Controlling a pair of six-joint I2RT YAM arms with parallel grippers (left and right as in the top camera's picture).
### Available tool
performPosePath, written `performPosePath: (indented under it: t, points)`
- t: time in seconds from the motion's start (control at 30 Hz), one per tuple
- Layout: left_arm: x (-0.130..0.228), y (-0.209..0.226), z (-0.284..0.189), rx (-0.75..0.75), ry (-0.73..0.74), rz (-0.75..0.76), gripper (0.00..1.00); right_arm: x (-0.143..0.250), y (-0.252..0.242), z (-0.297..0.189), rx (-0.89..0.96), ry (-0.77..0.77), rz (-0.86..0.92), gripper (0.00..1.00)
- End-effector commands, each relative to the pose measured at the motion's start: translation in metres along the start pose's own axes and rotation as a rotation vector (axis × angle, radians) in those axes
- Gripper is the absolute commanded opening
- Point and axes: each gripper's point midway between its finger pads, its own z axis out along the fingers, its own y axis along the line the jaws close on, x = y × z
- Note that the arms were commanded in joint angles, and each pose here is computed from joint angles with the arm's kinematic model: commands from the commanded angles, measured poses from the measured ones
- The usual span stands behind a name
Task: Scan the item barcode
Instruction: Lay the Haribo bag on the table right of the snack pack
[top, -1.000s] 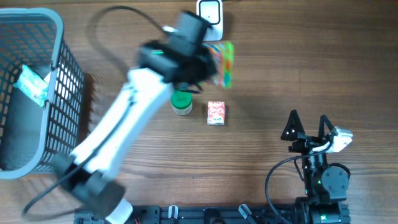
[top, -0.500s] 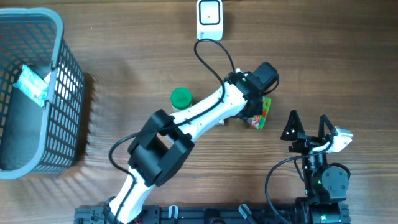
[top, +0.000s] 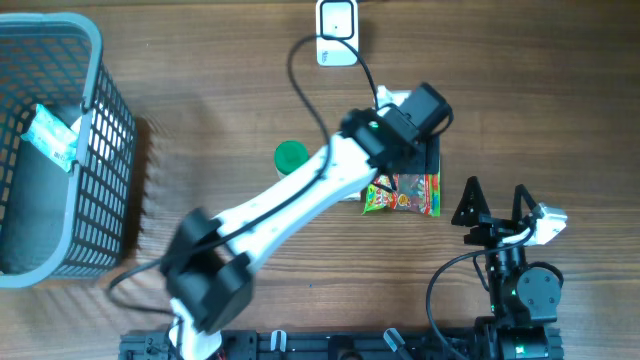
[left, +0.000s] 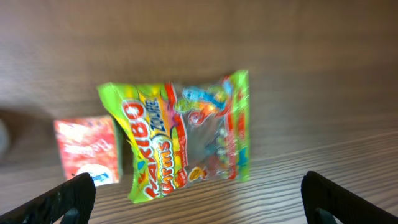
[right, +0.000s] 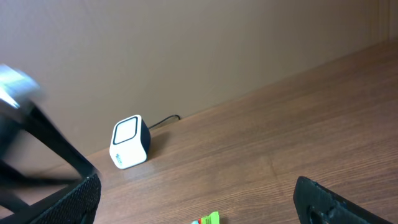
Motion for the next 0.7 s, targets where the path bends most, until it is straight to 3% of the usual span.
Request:
performPosePath:
  t: [0.0, 0.17, 0.27, 0.67]
  points:
    - [-0.053, 0.023, -0.079, 0.004, -0.231, -0.045, 1.0, -0.001, -0.001, 0.0, 0.007, -0.006, -0.014, 1.0]
    - [-0.097, 0.075, -0.169, -0.019, -0.453, -0.064, 1.0, -0.001, -0.001, 0.0, 0.007, -0.007, -0.014, 1.0]
    - [-0.122, 0.129, -0.225, -0.1, -0.598, -0.082, 1.0, -0.001, -0.001, 0.0, 0.007, -0.007, -0.014, 1.0]
    - [-0.134, 0.301, -0.395, -0.369, -1.047, -0.404, 1.0, -0.001, -0.001, 0.0, 0.007, -0.007, -0.014, 1.0]
